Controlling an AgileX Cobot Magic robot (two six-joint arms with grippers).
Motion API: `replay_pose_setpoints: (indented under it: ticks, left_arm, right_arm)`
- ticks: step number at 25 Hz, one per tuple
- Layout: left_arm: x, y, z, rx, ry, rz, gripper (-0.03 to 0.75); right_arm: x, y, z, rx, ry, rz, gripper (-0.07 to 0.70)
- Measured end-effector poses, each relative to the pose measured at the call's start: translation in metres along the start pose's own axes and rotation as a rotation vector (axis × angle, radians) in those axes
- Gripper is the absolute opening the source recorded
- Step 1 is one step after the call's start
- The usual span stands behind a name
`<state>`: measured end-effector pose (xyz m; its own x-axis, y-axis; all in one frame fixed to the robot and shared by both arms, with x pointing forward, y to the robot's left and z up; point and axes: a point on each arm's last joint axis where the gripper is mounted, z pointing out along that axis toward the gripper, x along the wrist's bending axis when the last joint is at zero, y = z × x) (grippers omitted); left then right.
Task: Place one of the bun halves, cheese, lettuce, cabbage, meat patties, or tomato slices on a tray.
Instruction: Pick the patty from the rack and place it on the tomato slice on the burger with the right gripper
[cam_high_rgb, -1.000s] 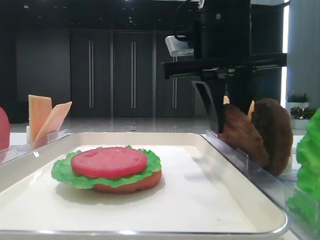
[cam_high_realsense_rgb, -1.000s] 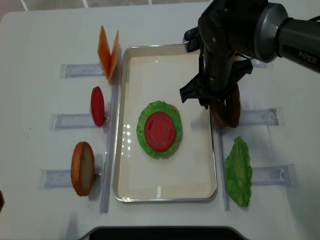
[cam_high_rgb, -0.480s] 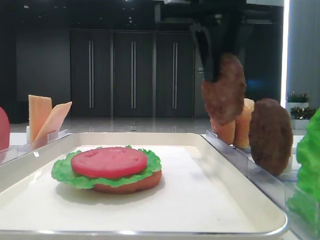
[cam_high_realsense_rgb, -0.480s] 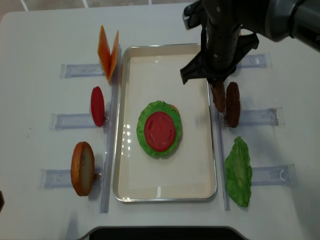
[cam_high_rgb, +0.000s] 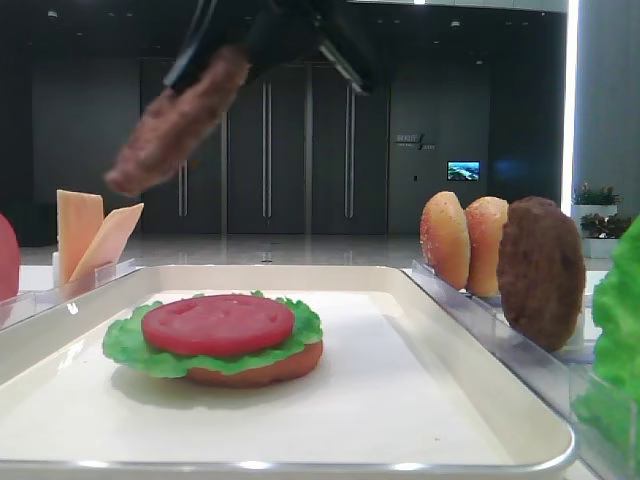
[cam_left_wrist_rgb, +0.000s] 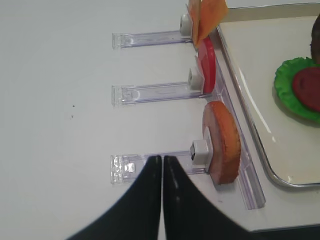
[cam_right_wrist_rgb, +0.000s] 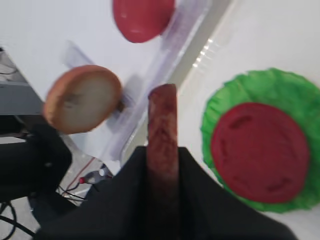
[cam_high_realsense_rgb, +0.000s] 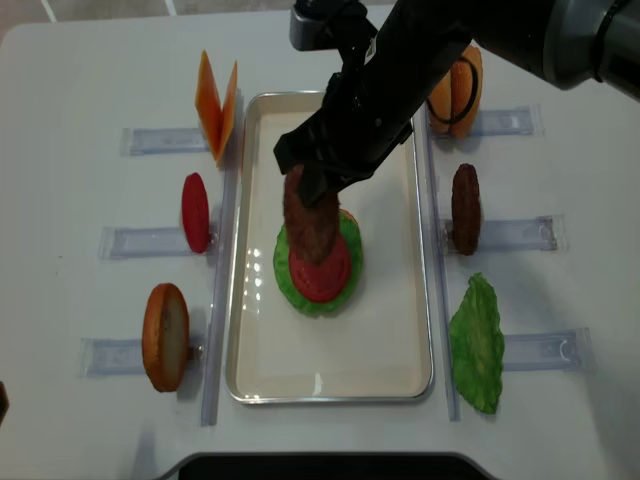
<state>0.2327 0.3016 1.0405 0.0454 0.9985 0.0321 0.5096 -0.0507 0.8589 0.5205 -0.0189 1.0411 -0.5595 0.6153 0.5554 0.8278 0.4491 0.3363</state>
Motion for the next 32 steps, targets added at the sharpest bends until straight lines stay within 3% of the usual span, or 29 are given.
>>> replay_pose_setpoints:
  ticks: [2, 4, 16, 32]
  left_arm:
    - [0.000, 0.000, 0.000, 0.000, 0.000, 0.000, -0.001]
    - [0.000, 0.000, 0.000, 0.000, 0.000, 0.000, -0.001]
    - [0.000, 0.000, 0.000, 0.000, 0.000, 0.000, -0.001]
    - [0.000, 0.000, 0.000, 0.000, 0.000, 0.000, -0.001]
  right_arm:
    - [0.002, -0.001, 0.006, -0.039, 0.077, -0.008, 0.108]
    - [-0.002, -0.005, 0.011, -0.060, 0.093, -0.016, 0.108]
    - [-0.035, -0.013, 0.044, -0.084, 0.070, 0.013, 0.108]
    - [-0.040, -0.014, 0.048, -0.073, 0.043, -0.042, 0.108]
